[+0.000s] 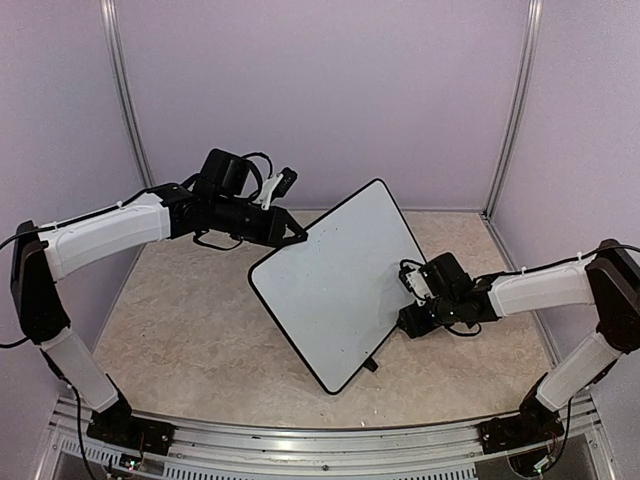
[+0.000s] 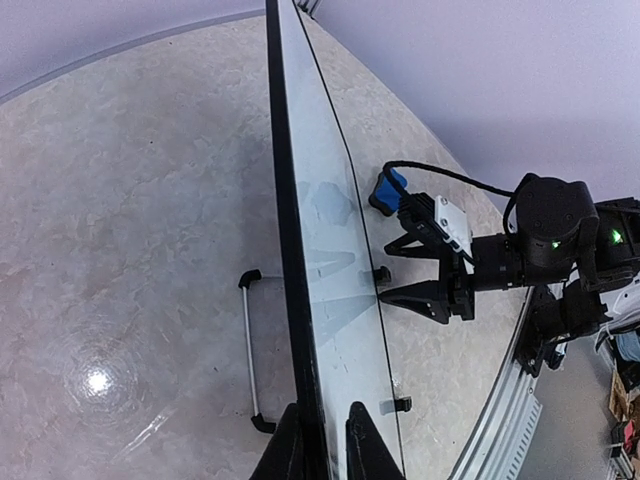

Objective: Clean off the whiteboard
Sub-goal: Move the whiteboard to the center of the board.

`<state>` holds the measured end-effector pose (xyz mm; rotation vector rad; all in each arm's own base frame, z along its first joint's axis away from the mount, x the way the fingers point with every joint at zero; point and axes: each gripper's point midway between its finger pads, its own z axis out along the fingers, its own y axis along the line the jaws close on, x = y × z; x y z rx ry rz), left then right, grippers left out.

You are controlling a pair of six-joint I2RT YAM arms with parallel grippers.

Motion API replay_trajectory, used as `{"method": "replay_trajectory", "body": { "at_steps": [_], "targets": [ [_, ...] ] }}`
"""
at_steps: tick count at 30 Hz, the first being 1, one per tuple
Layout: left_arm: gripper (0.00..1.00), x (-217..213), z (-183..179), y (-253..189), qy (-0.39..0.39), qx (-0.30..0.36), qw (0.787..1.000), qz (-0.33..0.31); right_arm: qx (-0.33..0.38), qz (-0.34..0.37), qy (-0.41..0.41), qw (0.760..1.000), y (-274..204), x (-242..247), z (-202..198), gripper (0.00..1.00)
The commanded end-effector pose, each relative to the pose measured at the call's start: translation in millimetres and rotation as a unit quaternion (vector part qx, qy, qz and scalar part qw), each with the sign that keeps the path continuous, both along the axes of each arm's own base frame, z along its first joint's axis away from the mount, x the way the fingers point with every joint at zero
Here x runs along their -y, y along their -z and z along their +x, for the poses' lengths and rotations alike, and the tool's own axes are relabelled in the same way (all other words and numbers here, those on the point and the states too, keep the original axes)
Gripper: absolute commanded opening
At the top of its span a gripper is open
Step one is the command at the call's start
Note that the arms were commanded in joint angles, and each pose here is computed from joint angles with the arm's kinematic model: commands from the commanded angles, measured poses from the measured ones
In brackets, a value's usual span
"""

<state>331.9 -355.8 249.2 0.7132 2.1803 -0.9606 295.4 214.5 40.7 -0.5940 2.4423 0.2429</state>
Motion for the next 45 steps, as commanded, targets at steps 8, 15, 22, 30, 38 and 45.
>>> {"method": "replay_trajectory", "body": {
  "at_steps": [8, 15, 22, 30, 38, 45],
  "targets": [
    [0.25, -1, 7, -20, -0.005, 0.027, 0.999, -0.017, -0.022, 0.013, -0.004, 1.000, 11, -3, -11, 0.58],
    [0.34, -5, 11, -22, -0.015, 0.031, 0.999, -0.017, -0.025, 0.017, -0.010, 0.999, 14, -8, -10, 0.46],
    [0.40, -8, 16, -22, -0.026, 0.030, 0.999, -0.017, -0.025, 0.025, -0.026, 0.999, 14, -16, -10, 0.36],
    [0.44, -16, 23, -24, -0.046, 0.032, 0.998, -0.019, -0.016, 0.027, -0.039, 0.999, 12, -23, -10, 0.11],
    [0.48, -36, 40, -29, -0.105, 0.048, 0.993, -0.013, -0.008, 0.028, -0.057, 0.998, 10, -35, -10, 0.00],
    [0.63, -72, 56, -51, -0.182, 0.080, 0.979, -0.041, -0.005, 0.023, -0.076, 0.997, 12, -52, -5, 0.00]
  ]
}}
